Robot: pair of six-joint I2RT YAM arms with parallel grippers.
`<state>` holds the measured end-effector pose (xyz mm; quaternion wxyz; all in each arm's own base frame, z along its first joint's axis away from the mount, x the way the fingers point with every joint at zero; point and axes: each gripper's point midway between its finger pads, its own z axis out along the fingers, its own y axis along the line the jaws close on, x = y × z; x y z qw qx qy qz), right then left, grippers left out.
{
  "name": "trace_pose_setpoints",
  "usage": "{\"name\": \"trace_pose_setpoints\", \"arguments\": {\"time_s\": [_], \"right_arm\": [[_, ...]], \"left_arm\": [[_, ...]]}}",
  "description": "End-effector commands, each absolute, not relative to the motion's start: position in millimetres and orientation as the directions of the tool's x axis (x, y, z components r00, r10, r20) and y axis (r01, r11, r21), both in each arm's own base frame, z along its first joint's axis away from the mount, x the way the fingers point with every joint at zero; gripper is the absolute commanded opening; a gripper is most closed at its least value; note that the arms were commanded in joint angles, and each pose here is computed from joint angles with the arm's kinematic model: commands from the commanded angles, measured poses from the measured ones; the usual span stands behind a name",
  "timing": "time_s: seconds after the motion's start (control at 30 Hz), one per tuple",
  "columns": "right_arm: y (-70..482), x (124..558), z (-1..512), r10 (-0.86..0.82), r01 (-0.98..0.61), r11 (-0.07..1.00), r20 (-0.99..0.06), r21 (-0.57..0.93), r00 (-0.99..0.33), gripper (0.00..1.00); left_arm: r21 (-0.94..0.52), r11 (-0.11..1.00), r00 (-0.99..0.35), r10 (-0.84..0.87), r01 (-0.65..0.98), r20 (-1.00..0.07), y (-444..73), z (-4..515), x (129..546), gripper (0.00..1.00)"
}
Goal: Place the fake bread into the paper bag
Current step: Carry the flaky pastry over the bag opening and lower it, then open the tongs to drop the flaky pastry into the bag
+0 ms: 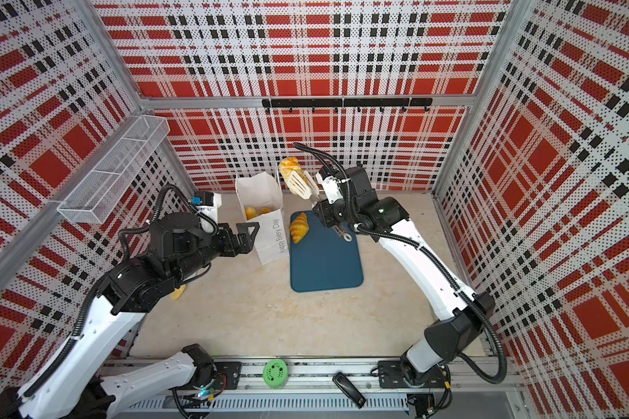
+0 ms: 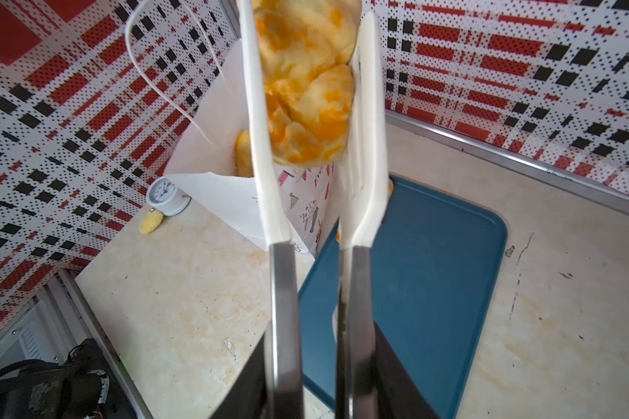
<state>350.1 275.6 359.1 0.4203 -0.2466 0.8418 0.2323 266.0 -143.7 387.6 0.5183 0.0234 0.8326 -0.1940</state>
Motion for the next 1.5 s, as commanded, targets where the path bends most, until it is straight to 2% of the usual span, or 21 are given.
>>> {"name": "trace_pose_setpoints", "arguments": {"time_s": [0.0,0.33,0.77,1.3,1.47], "right_arm": [[292.2,348.8,413.3,-0.152,-0.67,0.724,-0.909,0.166,-0.389,0.38],[332.2,340.6,423.7,-0.172,-0.737,0.658,-0.923,0.153,-0.345,0.39],[361.3,349.3,388.6,-0.24,-0.745,0.647,-0.883,0.164,-0.403,0.4],[367.7,366.7,346.3,-0.314,-0.705,0.697,-0.828,0.132,-0.465,0.44],[366.5,370.0,337.2,-0.333,-0.694,0.71,-0.811,0.121,-0.482,0.5]], "left_arm": [[-0.304,0.923,-0.435,-0.179,0.236,-0.882,-133.8,399.3,261.8,0.99],[-0.319,0.93,-0.43,-0.217,0.181,-0.876,-115.6,392.0,260.0,0.99],[-0.338,0.934,-0.45,-0.255,0.113,-0.856,-96.7,372.5,253.6,0.99],[-0.343,0.936,-0.511,-0.258,0.077,-0.82,-94.3,338.8,254.1,0.99],[-0.366,0.927,-0.539,-0.269,0.079,-0.798,-98.9,329.0,252.9,0.99]]}}
